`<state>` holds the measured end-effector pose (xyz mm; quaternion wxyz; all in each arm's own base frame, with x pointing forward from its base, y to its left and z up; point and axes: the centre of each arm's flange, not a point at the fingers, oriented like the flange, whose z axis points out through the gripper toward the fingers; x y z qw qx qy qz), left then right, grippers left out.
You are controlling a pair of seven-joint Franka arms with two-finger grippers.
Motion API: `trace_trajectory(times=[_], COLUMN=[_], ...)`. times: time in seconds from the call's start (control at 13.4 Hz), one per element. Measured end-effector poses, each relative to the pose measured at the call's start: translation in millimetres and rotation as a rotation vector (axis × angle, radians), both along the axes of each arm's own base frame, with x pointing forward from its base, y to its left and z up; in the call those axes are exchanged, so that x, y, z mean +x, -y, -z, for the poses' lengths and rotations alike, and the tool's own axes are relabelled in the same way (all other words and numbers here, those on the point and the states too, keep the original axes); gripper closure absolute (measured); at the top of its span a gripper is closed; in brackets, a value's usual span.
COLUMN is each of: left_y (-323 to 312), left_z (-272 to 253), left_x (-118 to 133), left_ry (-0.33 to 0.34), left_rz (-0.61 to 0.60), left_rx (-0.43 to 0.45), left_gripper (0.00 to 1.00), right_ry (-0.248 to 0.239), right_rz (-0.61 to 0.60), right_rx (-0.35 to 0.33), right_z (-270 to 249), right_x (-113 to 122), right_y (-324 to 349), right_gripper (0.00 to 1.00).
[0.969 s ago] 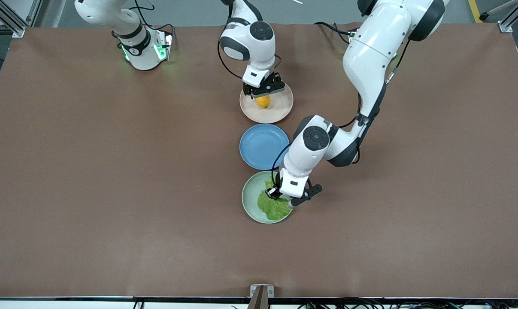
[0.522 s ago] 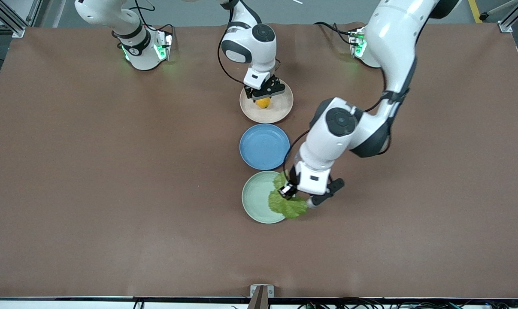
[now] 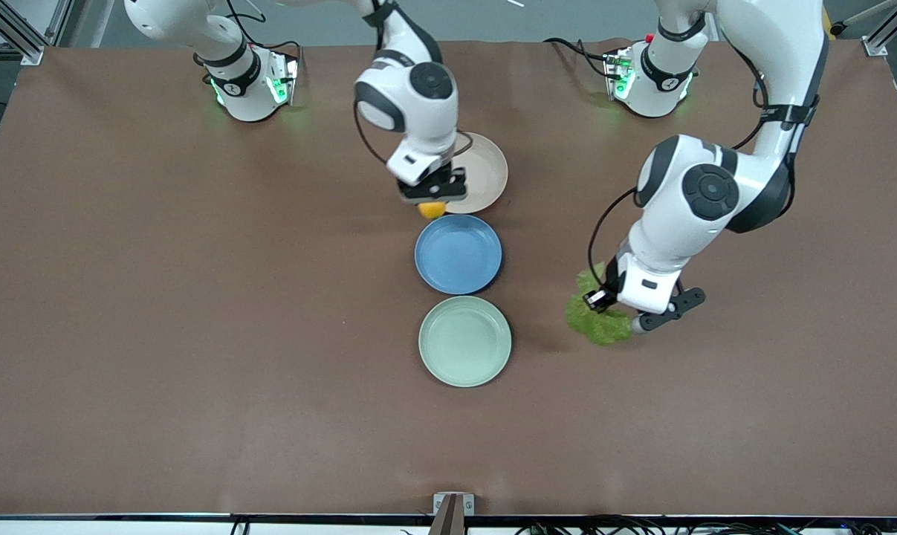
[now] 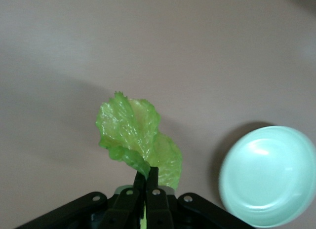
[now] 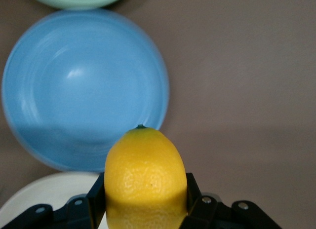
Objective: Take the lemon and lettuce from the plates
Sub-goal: 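Lift the lettuce with the left gripper while the right gripper lifts the lemon, then lower the lettuce and lemon onto the table with both grippers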
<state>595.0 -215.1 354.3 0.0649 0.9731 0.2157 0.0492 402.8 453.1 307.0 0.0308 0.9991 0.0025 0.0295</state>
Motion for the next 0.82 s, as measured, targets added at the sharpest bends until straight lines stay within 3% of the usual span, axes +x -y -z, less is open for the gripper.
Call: trace_trajectory(times=[0.22,0.52,0.82], left_y=[-47,-93,-127], left_z=[44,95,122], left_x=[-19,-48,-63], left_ry=[0.049,0.105,0.095], left_rz=[0.036,0.068,0.123], left_rx=[0.011,0.027,0.051], left_gripper=[0.97,0.97,0.96], right_ry=[-0.033,-0.102,-0.158], right_rz=[0.039,0.015,0.005], right_rx=[-0.034,-0.049,0.016], right_z=[-24,-6,18], right_x=[70,138,167], right_y=[91,227,338], right_gripper=[0.35,0.35,0.35])
